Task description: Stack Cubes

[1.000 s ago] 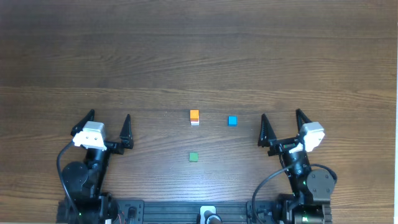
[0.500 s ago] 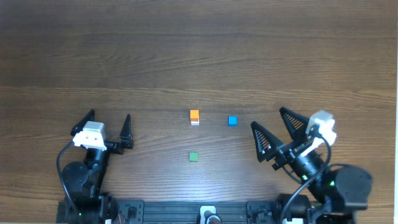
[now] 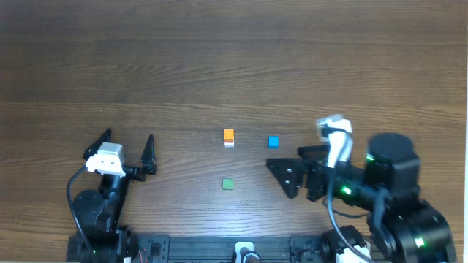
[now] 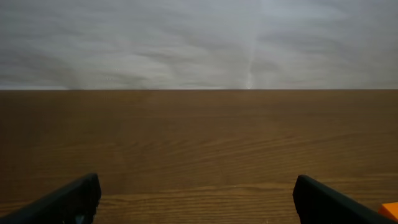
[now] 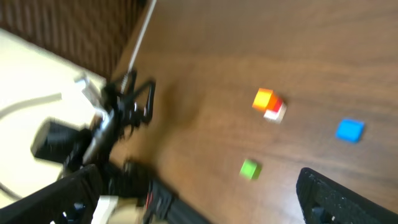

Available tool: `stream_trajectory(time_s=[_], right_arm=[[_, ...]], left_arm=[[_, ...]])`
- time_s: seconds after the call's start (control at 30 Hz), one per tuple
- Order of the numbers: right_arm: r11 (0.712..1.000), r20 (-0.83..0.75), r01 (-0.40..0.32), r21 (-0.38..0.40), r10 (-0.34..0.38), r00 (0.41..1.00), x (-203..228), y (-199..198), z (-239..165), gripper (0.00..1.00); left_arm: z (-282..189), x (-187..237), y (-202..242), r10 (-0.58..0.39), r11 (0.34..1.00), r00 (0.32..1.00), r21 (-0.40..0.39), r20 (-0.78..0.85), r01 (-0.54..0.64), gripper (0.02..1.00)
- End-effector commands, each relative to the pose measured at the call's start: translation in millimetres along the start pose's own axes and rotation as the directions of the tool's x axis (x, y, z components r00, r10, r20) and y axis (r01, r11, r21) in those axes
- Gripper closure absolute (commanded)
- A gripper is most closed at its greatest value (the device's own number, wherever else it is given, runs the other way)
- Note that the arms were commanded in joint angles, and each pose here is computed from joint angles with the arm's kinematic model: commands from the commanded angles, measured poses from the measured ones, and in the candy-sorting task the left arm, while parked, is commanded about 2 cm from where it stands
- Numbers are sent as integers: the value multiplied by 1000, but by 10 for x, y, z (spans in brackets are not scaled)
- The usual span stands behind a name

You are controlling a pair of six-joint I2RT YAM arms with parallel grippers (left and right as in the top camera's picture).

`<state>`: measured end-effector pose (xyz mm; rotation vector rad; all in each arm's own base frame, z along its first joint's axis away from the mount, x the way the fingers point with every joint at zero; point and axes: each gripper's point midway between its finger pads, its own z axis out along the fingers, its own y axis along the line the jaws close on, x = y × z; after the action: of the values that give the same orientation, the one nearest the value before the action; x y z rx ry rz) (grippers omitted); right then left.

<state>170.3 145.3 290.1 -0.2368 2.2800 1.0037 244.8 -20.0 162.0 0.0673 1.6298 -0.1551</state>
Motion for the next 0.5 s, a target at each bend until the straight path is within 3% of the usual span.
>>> stream_trajectory(time_s=[0.03, 0.13, 0.37, 0.5], right_arm=[[993, -106, -10, 116, 22, 994, 117, -37, 321, 7], [986, -193, 11, 169, 23, 981, 284, 32, 639, 9], [911, -298, -5, 413, 140, 944, 807, -61, 1232, 7], [883, -343, 23, 469, 158, 926, 1048, -88, 1491, 9]], left_arm=[[-1, 12, -30, 15, 1000, 1000, 16, 1, -15, 18], [-1, 12, -30, 15, 1000, 1000, 16, 1, -15, 18], [-1, 11, -29, 15, 1000, 1000, 16, 1, -15, 18], [-1, 11, -29, 15, 1000, 1000, 16, 1, -15, 18]])
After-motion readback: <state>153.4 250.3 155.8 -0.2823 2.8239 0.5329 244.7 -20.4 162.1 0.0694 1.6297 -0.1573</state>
